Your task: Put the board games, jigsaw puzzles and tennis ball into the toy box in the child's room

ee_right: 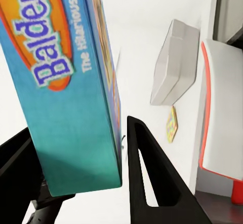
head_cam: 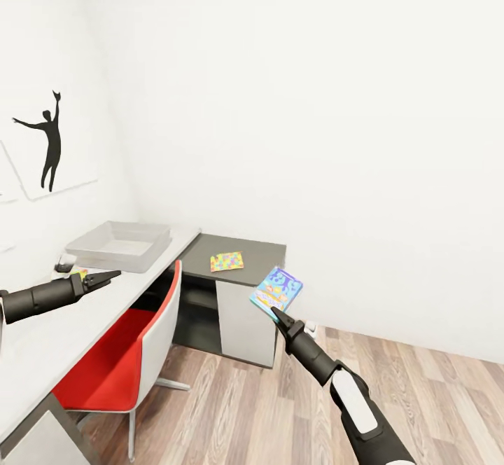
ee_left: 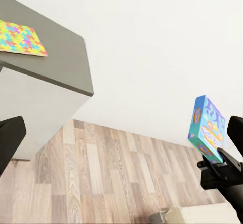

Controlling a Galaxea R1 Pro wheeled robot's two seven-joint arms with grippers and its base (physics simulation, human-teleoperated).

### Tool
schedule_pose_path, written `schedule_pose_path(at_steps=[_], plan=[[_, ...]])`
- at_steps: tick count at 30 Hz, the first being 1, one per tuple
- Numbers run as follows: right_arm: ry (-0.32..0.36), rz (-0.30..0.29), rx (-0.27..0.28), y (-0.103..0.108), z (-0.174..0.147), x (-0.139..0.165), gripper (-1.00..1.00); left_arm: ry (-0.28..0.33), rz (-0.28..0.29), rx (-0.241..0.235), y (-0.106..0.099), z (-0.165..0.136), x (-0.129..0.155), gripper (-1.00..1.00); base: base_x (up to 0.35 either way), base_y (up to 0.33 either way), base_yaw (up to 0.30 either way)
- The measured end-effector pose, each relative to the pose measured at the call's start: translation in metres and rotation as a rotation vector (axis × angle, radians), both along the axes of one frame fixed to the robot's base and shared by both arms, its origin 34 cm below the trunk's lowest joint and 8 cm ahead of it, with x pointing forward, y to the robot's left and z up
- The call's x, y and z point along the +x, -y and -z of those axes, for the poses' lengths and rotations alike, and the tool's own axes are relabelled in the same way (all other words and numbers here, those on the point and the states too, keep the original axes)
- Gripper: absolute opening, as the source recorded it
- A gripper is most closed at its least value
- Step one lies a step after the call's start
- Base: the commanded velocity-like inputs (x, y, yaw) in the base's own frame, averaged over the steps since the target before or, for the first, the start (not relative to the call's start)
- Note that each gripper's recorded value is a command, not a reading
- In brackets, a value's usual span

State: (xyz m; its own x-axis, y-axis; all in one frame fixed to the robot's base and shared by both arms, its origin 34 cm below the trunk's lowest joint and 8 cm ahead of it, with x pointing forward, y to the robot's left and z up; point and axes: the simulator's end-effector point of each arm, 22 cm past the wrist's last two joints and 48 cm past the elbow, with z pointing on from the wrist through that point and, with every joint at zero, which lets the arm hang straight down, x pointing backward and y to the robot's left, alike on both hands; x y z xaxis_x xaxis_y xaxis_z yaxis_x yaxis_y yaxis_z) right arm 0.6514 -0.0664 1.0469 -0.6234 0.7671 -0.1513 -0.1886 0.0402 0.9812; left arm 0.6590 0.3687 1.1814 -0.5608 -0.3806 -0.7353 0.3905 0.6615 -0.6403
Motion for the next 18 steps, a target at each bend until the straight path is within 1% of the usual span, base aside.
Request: schedule_pose_path(at_steps=[4,7,10,12,18], plan=[[0.001,-0.001,-0.002,-0.001,-0.001,0.0,-1.0,0.0,0.002,0.0,0.001,0.0,0.0,1.0,0.324,-0.064,0.278],[0.0,-0.036,-0.026,-0.015,0.002,-0.005,-1.0,0.0,0.003,-0.001,0.001,0.0,0.0,1.0,0.312,-0.106,0.285],[-0.001,-0.05,-0.035,-0.02,0.003,-0.007,-1.0,0.0,0.004,-0.001,0.002,0.001,0.0,1.0,0.273,-0.178,0.246],[-0.001,-0.052,-0.038,-0.021,0.003,-0.007,-1.0,0.0,0.004,-0.001,0.002,0.001,0.0,1.0,0.259,-0.203,0.09],[0.008,-0.048,-0.04,-0.02,0.001,-0.006,-1.0,-0.002,0.006,0.002,0.003,0.002,0.001,1.0,0.254,-0.213,0.003]])
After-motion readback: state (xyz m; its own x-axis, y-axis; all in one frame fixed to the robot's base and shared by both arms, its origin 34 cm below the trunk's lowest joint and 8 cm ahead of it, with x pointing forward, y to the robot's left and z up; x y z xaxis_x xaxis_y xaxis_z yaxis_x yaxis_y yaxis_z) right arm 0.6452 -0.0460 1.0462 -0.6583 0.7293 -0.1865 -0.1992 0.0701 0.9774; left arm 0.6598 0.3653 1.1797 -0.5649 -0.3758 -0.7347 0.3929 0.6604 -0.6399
